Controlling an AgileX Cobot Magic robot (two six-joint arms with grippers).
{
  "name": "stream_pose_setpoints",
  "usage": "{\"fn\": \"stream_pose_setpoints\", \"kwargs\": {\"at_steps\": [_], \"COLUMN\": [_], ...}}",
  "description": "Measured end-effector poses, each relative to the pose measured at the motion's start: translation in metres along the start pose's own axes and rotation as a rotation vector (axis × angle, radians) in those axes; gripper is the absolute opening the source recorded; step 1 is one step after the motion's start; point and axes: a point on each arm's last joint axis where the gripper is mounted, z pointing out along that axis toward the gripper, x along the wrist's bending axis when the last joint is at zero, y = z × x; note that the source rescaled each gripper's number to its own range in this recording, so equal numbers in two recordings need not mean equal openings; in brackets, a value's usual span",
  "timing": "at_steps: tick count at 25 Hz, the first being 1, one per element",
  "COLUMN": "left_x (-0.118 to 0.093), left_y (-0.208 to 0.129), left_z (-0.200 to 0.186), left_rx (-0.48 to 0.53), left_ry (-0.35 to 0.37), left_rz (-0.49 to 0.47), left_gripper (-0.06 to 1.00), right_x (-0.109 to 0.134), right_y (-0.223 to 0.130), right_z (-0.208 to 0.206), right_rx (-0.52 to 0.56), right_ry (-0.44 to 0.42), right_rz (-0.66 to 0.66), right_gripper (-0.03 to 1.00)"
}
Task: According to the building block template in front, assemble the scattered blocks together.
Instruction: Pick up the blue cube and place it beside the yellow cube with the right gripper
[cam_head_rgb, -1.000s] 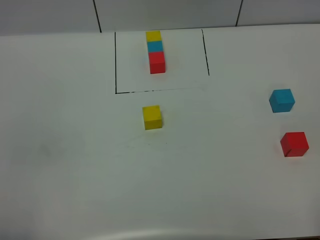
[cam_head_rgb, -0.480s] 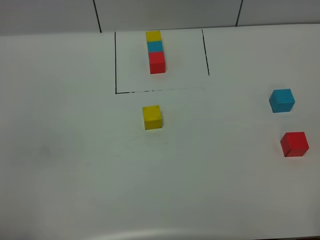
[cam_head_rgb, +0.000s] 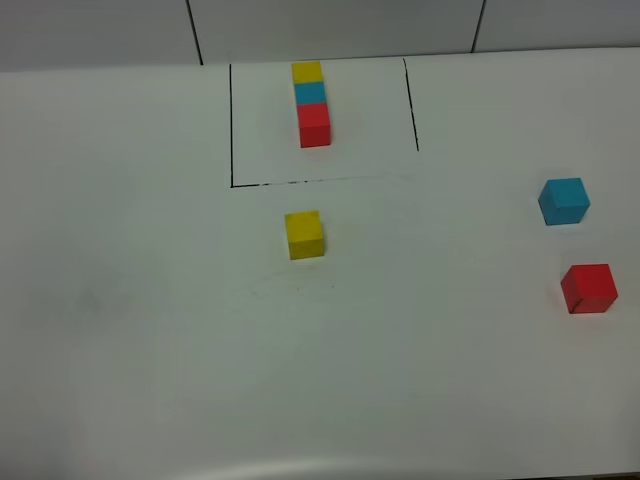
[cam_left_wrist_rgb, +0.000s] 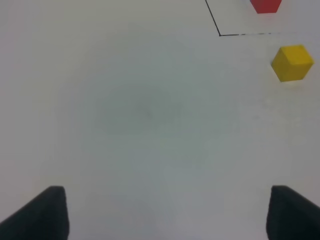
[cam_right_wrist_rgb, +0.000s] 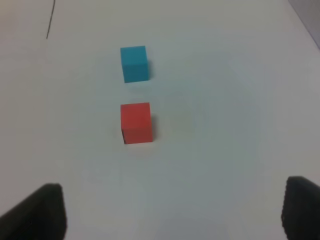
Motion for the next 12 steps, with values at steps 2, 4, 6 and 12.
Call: {"fn": "stream_pose_setpoints", "kwargs": {"at_steps": [2,4,6,12], "left_x": [0.0,0.0,0.0,0.0], "left_y": [0.0,0.0,0.0,0.0], "left_z": [0.0,0.0,0.0,0.0], "left_rx": [0.0,0.0,0.0,0.0], "left_ry": [0.0,0.0,0.0,0.0], "left_rz": [0.0,0.0,0.0,0.0], "left_gripper": [0.84,0.84,0.84,0.84], "right_x": [-0.001,-0.002,-0.001,0.004], "right_y": [0.004,0.016,0.031,0.08], "right_z": [0.002,0.009,0.025,0.103], "right_rx": [0.011,0.028,0.074,0.332], "right_ry": [-0.019,-0.035,-0.037,-0.029], "right_rz": [-0.011,-0.024,-0.033,-0.078], "right_gripper": [0.75,0.75,0.75,0.75]}}
